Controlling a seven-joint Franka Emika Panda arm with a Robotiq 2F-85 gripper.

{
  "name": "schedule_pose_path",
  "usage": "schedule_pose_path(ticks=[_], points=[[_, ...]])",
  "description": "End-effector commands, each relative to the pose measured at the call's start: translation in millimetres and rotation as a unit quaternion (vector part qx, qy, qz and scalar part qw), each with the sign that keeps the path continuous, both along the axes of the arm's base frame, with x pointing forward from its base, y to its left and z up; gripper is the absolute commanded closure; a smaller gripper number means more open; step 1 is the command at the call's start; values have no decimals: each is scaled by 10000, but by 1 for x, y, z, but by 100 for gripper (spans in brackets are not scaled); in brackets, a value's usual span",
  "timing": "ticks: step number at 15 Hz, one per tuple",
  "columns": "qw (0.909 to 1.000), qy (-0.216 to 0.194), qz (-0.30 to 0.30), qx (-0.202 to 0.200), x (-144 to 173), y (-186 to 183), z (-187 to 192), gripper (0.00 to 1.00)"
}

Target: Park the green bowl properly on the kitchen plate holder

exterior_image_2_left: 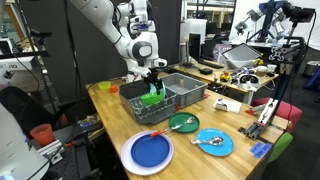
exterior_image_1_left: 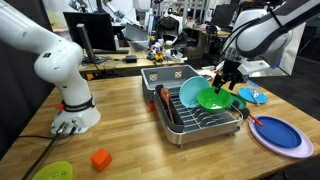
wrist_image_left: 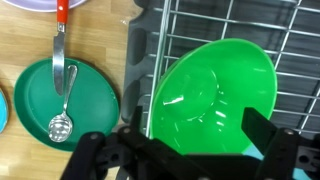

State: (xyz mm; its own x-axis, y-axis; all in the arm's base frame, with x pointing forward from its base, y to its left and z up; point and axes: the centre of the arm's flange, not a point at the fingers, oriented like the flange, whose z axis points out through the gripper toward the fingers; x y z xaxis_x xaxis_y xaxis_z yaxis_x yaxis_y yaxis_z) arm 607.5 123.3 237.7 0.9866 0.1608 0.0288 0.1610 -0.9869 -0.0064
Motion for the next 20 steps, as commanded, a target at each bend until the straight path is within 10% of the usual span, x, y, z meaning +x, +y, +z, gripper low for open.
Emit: schedule_pose_path(ticks=[1, 5, 7, 20], points=[[9999, 6, 119, -124, 11, -5, -12, 0], [9998, 119, 141, -83, 16, -4, -29, 0], [9998, 131, 163, -63, 18, -3, -34, 28], [9999, 138, -61, -19, 26, -23, -34, 100]])
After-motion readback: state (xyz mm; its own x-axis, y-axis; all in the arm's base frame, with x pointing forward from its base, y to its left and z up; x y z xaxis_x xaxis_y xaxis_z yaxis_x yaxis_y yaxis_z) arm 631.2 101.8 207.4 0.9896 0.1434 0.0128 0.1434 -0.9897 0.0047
